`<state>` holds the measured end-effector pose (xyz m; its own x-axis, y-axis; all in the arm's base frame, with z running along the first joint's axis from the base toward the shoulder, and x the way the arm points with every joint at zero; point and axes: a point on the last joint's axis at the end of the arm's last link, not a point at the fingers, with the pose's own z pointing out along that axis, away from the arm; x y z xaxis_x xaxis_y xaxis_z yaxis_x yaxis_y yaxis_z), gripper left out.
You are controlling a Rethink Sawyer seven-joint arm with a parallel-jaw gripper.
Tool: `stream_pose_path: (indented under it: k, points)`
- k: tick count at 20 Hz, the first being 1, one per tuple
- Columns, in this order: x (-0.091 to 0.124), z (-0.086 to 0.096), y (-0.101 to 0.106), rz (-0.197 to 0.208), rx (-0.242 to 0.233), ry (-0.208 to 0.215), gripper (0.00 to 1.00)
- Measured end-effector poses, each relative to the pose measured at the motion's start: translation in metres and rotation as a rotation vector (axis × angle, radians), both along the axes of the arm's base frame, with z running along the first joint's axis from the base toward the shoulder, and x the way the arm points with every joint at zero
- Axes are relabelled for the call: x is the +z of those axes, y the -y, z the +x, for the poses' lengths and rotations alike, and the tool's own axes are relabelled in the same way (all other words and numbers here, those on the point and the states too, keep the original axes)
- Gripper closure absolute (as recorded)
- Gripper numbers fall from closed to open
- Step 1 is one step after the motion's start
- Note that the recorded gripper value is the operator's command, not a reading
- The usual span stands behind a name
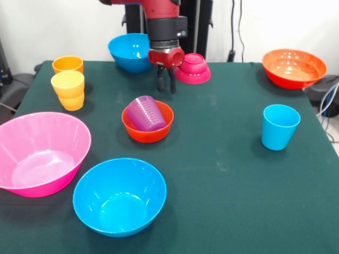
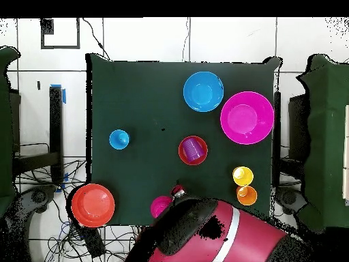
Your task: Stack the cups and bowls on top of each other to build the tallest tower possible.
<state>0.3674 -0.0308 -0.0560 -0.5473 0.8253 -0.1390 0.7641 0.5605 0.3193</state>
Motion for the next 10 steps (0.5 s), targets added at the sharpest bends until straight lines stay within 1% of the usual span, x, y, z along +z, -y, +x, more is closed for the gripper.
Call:
stream_pose_path:
  k: [1, 2, 4, 6, 10]
  points:
    - [0.0, -0.001, 0.003, 0.002, -0.006, 0.01, 0.0]
    - [-0.001, -0.004, 0.014, 0.006, -0.031, 0.023, 0.0]
    - [-0.001, -0.005, 0.025, 0.007, -0.061, 0.027, 0.0]
    - [-0.001, -0.009, 0.047, 0.005, -0.117, 0.03, 0.0]
    - [-0.001, -0.014, 0.071, -0.007, -0.173, 0.031, 0.0]
